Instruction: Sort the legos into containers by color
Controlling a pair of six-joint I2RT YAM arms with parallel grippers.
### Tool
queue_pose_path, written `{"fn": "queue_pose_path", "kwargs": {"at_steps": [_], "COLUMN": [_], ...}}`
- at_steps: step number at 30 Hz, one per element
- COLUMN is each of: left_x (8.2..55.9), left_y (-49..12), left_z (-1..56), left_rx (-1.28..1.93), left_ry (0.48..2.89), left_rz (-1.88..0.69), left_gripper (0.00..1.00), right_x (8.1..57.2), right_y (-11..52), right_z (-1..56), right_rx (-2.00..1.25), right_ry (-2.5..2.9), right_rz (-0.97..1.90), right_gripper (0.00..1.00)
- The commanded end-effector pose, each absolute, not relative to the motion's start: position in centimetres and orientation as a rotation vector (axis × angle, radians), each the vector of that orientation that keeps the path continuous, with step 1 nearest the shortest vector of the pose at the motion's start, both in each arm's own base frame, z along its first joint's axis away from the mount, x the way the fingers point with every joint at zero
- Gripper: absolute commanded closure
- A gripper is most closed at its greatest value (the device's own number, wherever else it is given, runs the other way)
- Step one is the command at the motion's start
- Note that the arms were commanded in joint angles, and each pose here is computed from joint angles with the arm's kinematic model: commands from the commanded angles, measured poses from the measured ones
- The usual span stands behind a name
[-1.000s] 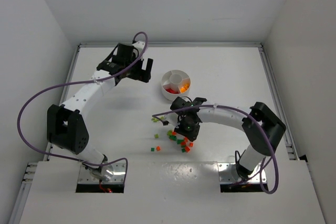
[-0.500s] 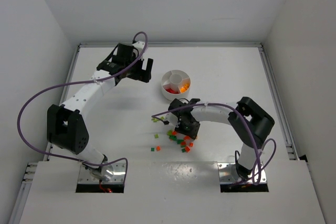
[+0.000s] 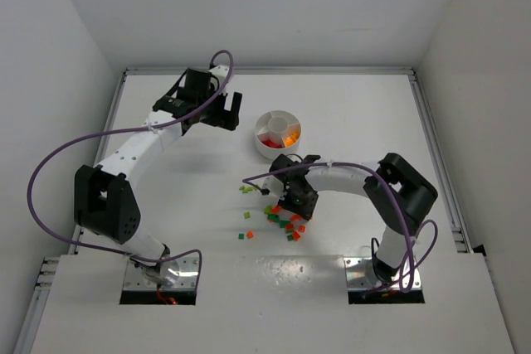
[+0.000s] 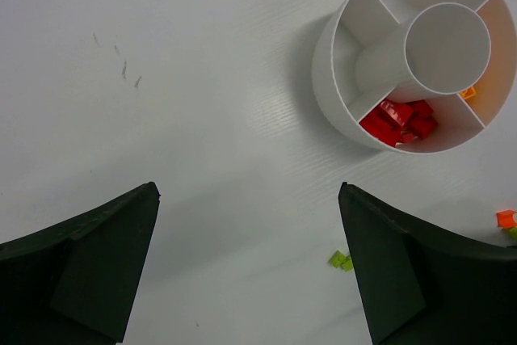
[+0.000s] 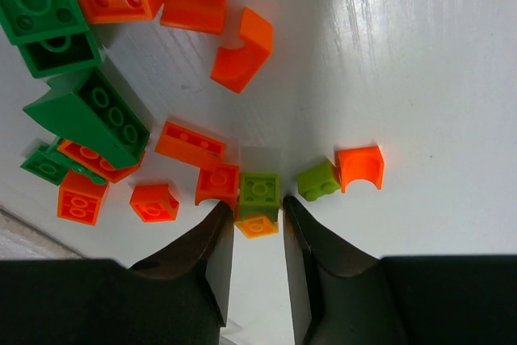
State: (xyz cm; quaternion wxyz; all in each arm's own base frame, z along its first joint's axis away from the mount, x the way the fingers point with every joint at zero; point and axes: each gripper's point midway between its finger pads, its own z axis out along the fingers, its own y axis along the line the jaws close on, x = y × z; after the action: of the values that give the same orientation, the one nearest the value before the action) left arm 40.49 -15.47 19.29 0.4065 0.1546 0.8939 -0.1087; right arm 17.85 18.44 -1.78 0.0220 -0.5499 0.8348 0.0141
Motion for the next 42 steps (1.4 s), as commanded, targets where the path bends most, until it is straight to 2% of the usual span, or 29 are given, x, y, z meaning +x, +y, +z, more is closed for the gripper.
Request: {"fn": "queue_pose_path", "kwargs": {"at_steps": [1,8,10,13,19,24,28,32,34,42], "left_x": [41.1,41.1,41.1,41.0,41.0,41.0,41.0,40.9,40.9,41.0], "left_y": [-15.3,-15.3,-15.3,-15.5,-15.5,-15.5,-15.2,-15.2,-15.2,-15.2], "left_z": [20.6,20.6,20.6,20.6,20.6,20.6,21.0,20.6,20.6,21.1], "left_rx": [0.365,0.365,0.365,0.370,0.370,0.370,0.374,0.375,0.375,0.373], "left_ry": [2.205,2.205,2.205,2.205,2.205,2.205,2.194,2.203,2.203,2.185], "left_rz": [-0.281,-0.281,-0.281,-0.291,-0.292,-0.292,-0.277,-0.276,-0.276,-0.278], "left_gripper": [0.00,0.00,0.00,0.00,0.00,0.00,0.00,0.00,0.00,0.00], "right_x": [17.4,16.6,16.7,16.7,16.8,16.8,17.2,19.0,20.5,25.4], "right_y": [15.8,15.1,15.0,14.9,15.2,15.0,14.8,15.8,16.3,19.2], "right_z": [-3.4,-3.6,-3.6,-3.6,-3.7,-3.9,-2.8,0.5,2.0,6.3], "right_rx": [-1.724,-1.739,-1.727,-1.722,-1.723,-1.716,-1.680,-1.601,-1.581,-1.407], "right_ry": [2.639,2.658,2.666,2.659,2.661,2.676,2.652,2.564,2.528,2.493], "right_rz": [-0.053,-0.030,-0.030,-0.026,-0.012,-0.015,-0.016,0.021,-0.002,0.133], "right_gripper": [0.69,0.66,0.56,0.55,0.65,0.84,0.92,0.95,1.00,1.00]}}
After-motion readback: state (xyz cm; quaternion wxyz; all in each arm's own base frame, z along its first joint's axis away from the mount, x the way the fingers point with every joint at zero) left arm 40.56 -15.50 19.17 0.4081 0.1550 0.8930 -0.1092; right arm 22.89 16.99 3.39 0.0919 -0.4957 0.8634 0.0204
